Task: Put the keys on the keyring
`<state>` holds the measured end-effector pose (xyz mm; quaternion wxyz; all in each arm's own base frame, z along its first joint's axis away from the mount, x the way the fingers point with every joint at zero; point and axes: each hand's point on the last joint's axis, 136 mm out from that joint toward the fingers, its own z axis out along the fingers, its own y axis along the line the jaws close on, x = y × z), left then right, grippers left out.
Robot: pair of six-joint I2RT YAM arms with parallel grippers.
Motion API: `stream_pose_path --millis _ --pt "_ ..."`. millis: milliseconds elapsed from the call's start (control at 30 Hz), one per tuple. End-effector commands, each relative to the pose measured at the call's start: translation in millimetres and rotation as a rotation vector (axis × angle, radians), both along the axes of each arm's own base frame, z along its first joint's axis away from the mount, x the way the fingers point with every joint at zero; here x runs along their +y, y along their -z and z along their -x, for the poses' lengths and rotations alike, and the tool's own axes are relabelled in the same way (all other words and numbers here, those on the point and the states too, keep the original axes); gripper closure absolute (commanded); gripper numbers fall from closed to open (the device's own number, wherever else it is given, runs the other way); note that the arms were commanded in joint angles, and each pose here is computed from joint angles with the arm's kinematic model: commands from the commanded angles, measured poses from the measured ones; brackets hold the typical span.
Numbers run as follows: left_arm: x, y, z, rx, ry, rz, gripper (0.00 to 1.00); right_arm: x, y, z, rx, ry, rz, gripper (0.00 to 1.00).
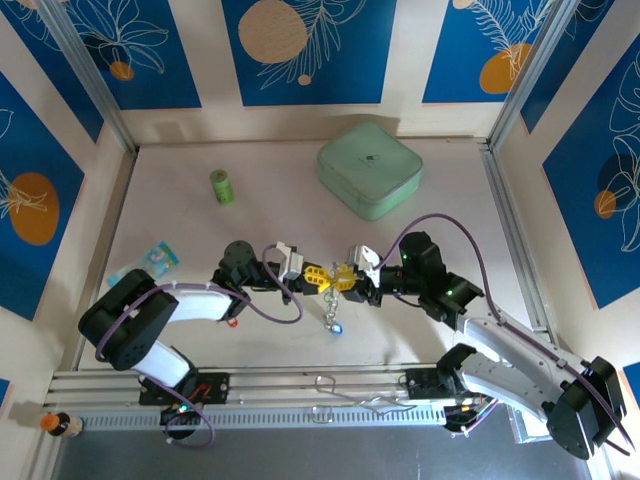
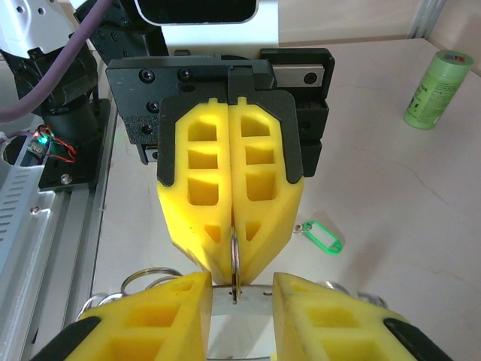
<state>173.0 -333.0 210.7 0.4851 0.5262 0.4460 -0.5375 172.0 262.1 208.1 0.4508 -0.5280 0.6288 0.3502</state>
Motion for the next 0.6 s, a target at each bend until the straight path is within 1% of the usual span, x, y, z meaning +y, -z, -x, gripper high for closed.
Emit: stream_pose_path --millis 0,100,200,233,300,367,467,567 --pt "1 -25 3 -0.091 0.028 0.059 1.00 7 -17 2 -0.025 -0.038 -0.043 0.75" --pt "1 -22 3 -0.090 0.026 0.054 1.00 8 -18 2 -0.027 -0.043 -0.041 0.84" --pt "1 -19 2 -0.086 0.017 0.045 1.00 8 -17 2 -0.034 -0.049 -0.027 1.00" --pt "1 -18 0 -0.085 0.006 0.039 0.99 8 -17 2 -0.037 -0.052 -0.020 1.00" --pt "1 -14 -4 -0.089 -0.024 0.022 0.87 6 -16 3 -0.039 -0.053 0.004 1.00" --pt "2 -8 -8 -0.091 -0.058 -0.017 0.82 4 -13 4 -0.032 -0.055 0.040 1.00" --pt "4 1 -14 -0.117 -0.112 -0.103 0.81 1 -8 4 -0.014 -0.059 0.112 1.00" --pt "6 7 -14 -0.161 -0.126 -0.183 0.81 -1 -3 5 0.012 -0.061 0.181 1.00"
